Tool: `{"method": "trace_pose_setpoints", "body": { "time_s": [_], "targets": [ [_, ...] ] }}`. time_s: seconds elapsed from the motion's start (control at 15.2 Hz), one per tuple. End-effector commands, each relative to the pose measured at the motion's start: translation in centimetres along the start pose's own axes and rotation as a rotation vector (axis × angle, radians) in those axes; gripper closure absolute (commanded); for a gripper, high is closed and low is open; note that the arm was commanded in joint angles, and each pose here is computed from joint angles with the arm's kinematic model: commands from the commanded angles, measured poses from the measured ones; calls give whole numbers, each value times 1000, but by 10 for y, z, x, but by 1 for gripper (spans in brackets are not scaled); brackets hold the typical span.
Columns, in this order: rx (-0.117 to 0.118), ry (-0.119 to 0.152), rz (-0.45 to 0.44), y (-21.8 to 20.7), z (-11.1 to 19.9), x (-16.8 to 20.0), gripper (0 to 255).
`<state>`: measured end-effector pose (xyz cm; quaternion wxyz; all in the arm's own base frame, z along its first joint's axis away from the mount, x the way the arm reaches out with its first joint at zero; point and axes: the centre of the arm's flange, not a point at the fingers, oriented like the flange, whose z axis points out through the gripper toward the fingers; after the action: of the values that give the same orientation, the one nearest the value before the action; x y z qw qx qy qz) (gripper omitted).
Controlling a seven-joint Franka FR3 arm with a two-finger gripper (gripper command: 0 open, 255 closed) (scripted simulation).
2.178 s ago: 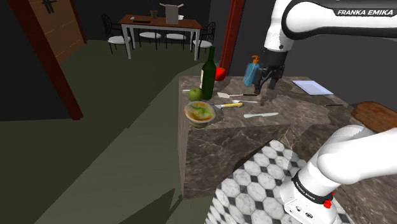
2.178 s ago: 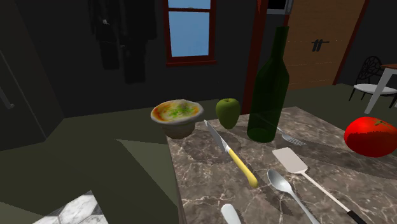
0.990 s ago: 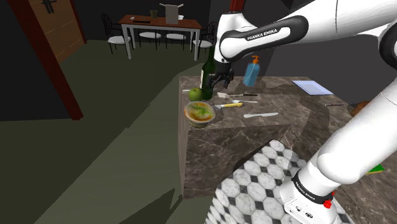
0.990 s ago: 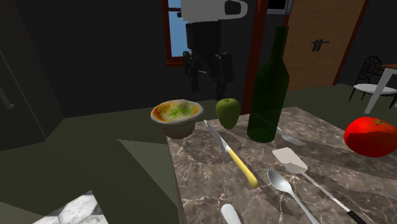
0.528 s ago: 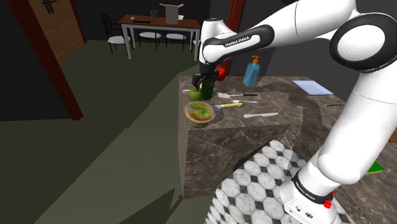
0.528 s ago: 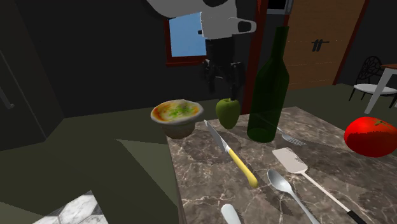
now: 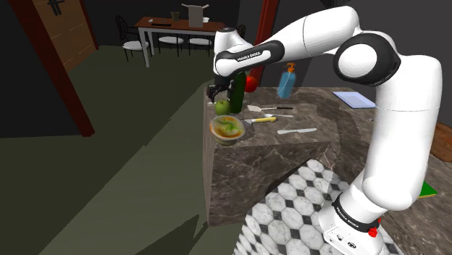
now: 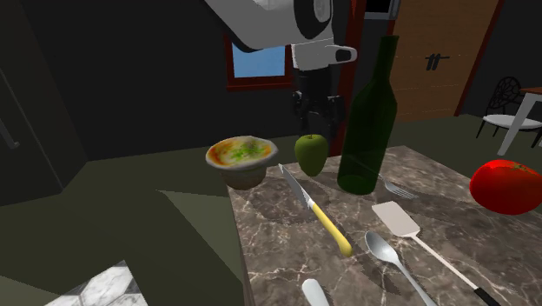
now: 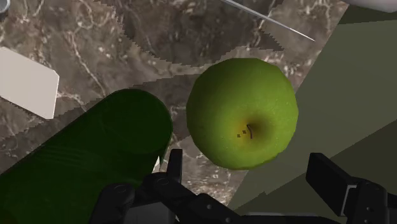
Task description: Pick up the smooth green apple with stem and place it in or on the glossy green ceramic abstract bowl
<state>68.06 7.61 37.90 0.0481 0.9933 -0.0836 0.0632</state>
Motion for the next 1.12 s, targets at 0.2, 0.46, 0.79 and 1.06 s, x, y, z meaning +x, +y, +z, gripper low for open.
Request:
{"method": "trace_pose_setpoints", "body": {
  "time_s": [0.2,0.46,0.79,1.06],
  "targets": [
    [-1,2,1,0,26,2,0],
    [-1,2,1,0,35,2,0],
    [-1,2,1,0,35,2,0],
    [-1,2,1,0,35,2,255]
  ]
}}
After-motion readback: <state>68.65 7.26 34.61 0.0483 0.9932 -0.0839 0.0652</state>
